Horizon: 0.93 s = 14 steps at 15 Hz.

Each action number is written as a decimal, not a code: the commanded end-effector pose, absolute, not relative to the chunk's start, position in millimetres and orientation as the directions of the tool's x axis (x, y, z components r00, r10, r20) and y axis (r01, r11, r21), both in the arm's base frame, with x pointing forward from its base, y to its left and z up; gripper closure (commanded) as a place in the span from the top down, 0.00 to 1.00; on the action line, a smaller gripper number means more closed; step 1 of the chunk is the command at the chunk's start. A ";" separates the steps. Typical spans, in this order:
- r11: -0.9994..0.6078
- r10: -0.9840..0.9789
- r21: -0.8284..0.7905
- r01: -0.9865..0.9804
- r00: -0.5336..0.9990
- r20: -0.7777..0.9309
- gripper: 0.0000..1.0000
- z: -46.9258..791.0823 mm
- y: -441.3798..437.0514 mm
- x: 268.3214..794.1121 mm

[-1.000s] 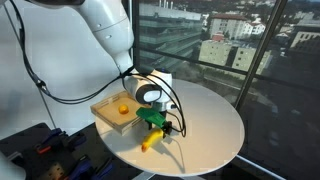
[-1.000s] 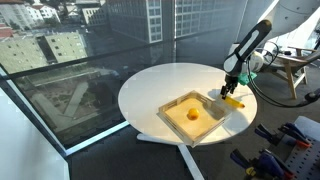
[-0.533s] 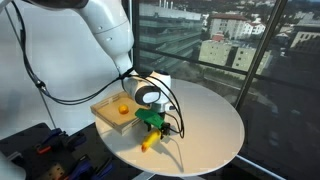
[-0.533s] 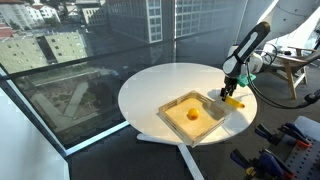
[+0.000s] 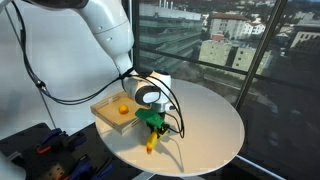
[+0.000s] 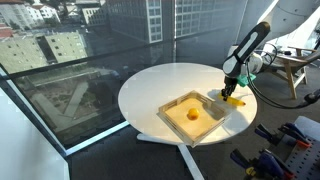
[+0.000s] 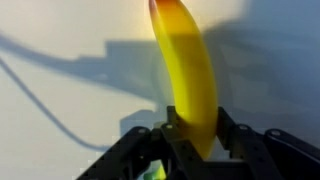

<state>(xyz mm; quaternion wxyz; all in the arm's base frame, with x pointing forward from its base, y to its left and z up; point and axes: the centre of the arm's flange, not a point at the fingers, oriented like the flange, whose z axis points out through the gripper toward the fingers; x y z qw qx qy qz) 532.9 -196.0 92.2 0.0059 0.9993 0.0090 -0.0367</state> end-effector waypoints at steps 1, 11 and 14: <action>-1.000 0.021 0.018 0.022 0.997 -0.079 0.16 105.3 -196.9 533.7; -0.999 0.035 0.019 0.038 0.994 -0.106 0.16 148.2 -195.5 526.2; -0.999 0.032 0.024 0.035 0.993 -0.110 0.16 165.4 -196.1 521.9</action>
